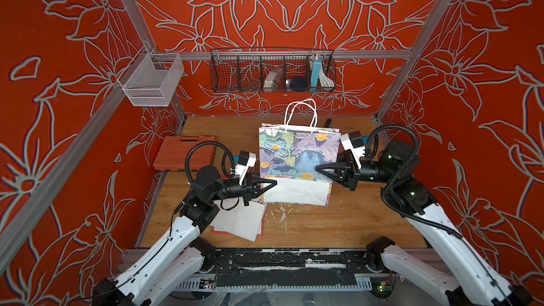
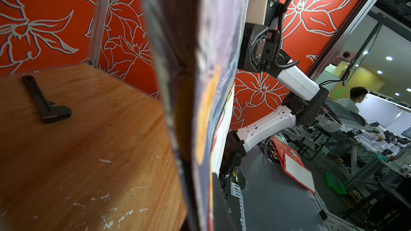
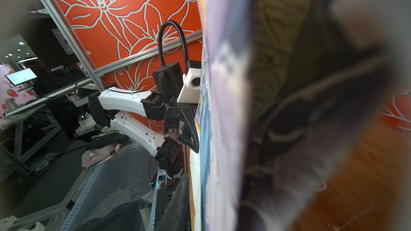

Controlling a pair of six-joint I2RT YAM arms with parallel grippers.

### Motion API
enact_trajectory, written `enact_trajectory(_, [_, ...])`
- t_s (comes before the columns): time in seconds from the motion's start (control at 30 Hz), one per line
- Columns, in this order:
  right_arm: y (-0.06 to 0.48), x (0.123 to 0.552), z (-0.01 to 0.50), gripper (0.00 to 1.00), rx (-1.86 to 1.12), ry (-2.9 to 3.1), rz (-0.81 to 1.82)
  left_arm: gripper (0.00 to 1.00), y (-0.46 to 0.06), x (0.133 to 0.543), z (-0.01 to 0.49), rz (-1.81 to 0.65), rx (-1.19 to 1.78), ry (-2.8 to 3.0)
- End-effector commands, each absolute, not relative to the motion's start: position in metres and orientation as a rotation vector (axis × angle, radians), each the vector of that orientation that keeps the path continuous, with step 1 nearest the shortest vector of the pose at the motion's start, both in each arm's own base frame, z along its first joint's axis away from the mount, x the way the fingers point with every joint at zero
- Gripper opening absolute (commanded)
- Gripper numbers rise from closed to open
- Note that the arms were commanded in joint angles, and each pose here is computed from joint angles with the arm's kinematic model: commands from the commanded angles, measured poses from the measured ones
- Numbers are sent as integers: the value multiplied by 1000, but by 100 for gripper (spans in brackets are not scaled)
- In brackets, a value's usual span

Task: Put away the paper bag
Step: Press the paper bag.

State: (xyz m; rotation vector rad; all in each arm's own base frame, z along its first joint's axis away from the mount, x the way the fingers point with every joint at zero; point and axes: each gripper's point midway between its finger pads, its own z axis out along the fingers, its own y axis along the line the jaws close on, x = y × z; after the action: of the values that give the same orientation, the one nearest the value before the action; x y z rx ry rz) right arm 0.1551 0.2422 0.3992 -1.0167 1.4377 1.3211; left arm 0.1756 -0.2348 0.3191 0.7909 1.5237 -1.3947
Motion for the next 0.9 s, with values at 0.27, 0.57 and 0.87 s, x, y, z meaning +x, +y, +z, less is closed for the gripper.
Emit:
enact_trajectory(0.27, [239,158,425,40,-1005,1362,1264,0,-233,167,290,-1386,823,1583])
enact_trajectory(0.57, [238,160,439,1,-1006,1328,1234,0,-230,161,279,-1380,829,1604])
enact_trajectory(0.87, [237,161,444,0,-1002,1312,1218,0,-230,160,275,-1373,843,1598])
